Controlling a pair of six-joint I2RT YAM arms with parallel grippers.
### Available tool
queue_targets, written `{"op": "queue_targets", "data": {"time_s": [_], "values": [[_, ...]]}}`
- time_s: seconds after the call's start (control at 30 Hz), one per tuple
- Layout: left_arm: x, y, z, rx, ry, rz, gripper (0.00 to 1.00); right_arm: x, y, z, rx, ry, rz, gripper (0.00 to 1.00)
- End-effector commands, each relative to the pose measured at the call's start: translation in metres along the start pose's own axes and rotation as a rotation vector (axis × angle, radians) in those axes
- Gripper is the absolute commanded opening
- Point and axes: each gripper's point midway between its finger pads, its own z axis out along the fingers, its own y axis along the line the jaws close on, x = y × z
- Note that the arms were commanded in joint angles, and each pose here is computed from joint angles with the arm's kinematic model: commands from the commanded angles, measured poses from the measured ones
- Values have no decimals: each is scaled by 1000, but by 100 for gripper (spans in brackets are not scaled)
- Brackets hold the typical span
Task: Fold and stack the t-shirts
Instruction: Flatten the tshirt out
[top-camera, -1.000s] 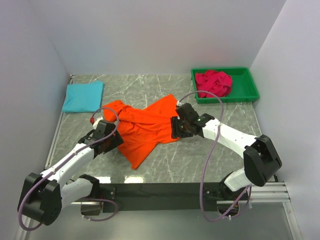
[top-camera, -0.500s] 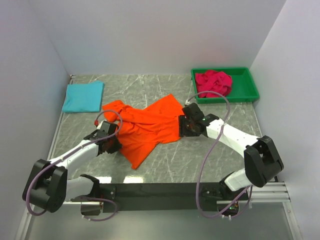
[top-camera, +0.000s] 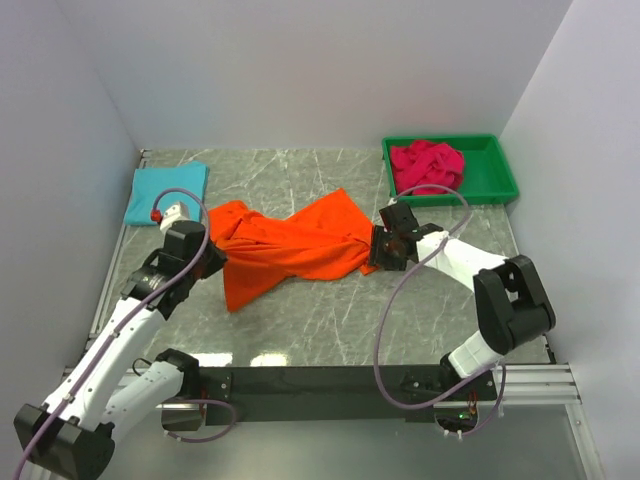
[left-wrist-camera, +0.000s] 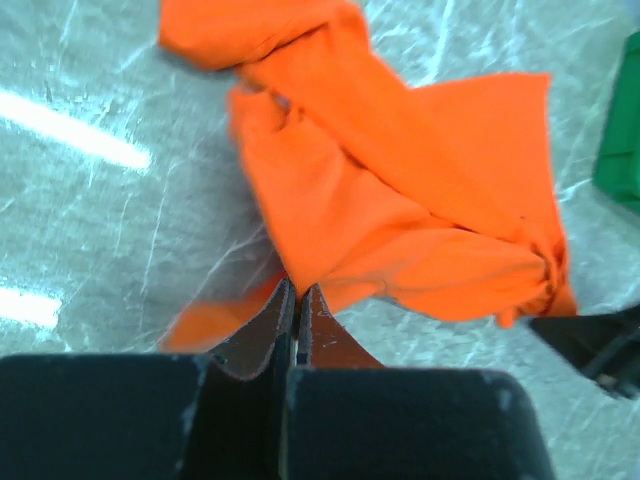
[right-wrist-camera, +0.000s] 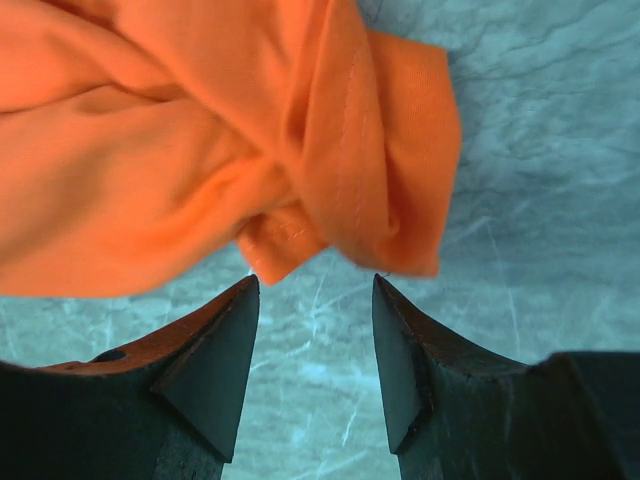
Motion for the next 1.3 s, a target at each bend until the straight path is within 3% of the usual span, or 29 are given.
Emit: {"op": "queue_targets", "data": {"time_s": [0.0,0.27,0.6,0.7,0.73,0.77,1.1,1.13,1.2,1.23,1.27], "values": [[-4,6,-10,-38,0,29,1,-5,9,12,-37,3,13,56],[-28,1,-29,-37,-63,46,1,-14,-15,21,104,-19,44,56],[-39,-1,-37,-35,-99,54,1,-27,-7,34,53,-25,39,54],[-40,3,-38,-45,-110,56,1,-35,-2,38,30,-34,12,41],[-42,4,-40,-52,-118,55,1,-40,-2,38,31,-39,2,13],[-44,6,-41,-61,-124,64,1,-43,-3,37,42,-39,-9,0],[-83,34,-71,-211,-270,116,1,-154,-77,-67,500,-186,-40,2],[-81,34,-69,-207,-263,121,1,-159,-78,-69,507,-185,-39,14],[-74,23,-62,-152,-233,122,1,-162,-71,-66,481,-170,-40,26],[-68,23,-56,-139,-208,130,1,-161,-66,-64,447,-164,-36,40],[-64,20,-53,-123,-191,133,1,-160,-60,-65,411,-170,-29,47]]}}
